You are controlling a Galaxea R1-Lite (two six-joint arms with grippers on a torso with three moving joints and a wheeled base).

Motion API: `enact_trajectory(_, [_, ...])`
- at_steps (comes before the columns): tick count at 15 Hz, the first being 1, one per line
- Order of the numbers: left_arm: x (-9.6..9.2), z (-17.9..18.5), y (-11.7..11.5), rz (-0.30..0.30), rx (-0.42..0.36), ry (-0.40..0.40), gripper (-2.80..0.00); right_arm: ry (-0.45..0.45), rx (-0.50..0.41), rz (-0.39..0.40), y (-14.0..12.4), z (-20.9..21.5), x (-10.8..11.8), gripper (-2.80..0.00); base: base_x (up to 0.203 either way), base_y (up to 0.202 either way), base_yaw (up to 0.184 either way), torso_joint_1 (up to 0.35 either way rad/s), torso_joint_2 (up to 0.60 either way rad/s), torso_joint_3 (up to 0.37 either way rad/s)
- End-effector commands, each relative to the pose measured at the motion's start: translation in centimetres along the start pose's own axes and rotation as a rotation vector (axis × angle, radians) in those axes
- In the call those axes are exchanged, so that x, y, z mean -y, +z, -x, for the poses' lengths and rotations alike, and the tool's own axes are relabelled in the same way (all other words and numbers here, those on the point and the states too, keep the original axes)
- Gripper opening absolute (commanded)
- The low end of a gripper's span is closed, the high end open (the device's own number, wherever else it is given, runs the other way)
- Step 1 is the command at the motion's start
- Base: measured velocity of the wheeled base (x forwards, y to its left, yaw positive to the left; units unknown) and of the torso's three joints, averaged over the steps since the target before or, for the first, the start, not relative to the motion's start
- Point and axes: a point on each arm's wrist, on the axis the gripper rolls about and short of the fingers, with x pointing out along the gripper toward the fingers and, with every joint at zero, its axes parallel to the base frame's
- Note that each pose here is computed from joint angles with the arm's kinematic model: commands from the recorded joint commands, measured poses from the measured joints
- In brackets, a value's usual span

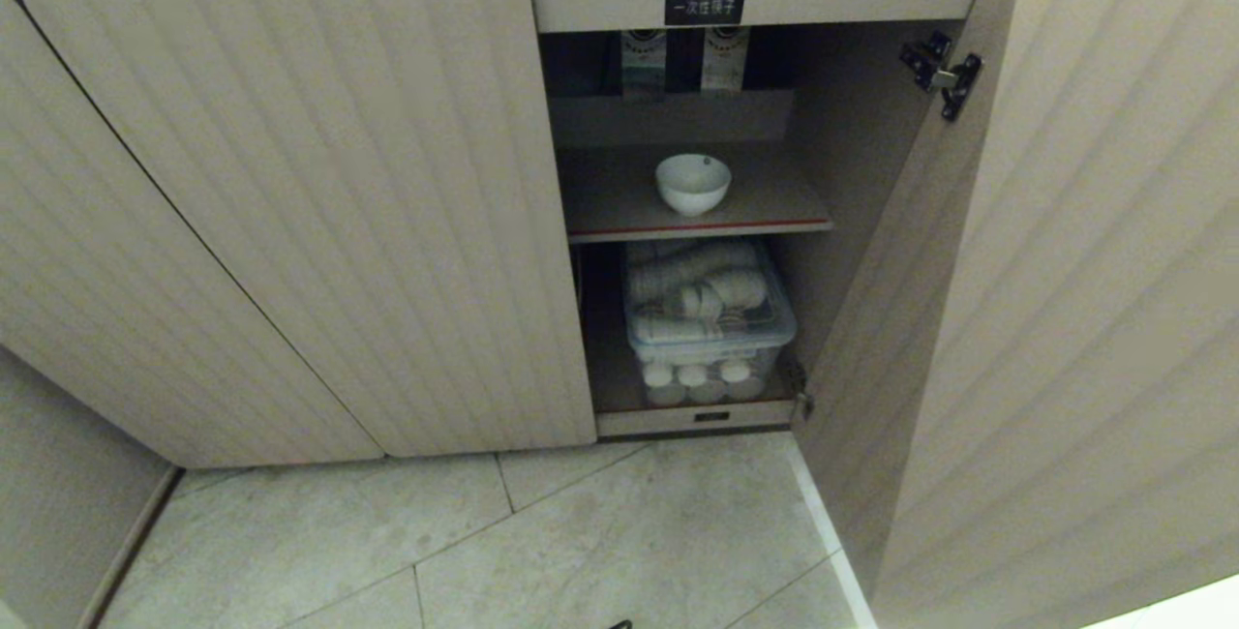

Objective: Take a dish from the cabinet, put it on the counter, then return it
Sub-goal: Close the cabinet door

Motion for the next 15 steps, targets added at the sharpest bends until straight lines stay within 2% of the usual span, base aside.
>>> enact_trajectory(1, [0.0, 0.0, 0.0, 0.001, 0.001, 0.001, -2.80, 0.001, 0.000, 0.000, 0.0, 0.0, 0.0, -2.80, 0.000, 0.000, 0.000, 0.000, 0.00, 0.000])
enact_trajectory(9, [0.0, 0.0, 0.0, 0.001, 0.001, 0.001, -2.80, -0.003, 0.002, 0.005, 0.1, 0.0, 0.0, -2.80, 0.000, 0.000, 0.000, 0.000, 0.00, 0.000])
enact_trajectory(14, [0.0, 0.0, 0.0, 0.001, 0.000, 0.001, -2.80, -0.009, 0.072, 0.002, 2.9, 1.1, 0.0, -2.80, 0.000, 0.000, 0.000, 0.000, 0.00, 0.000])
enact_trajectory(15, [0.0, 0.0, 0.0, 0.001, 0.000, 0.001, -2.80, -0.060, 0.078, -0.001, 3.5, 1.3, 0.1, -2.80, 0.000, 0.000, 0.000, 0.000, 0.00, 0.000])
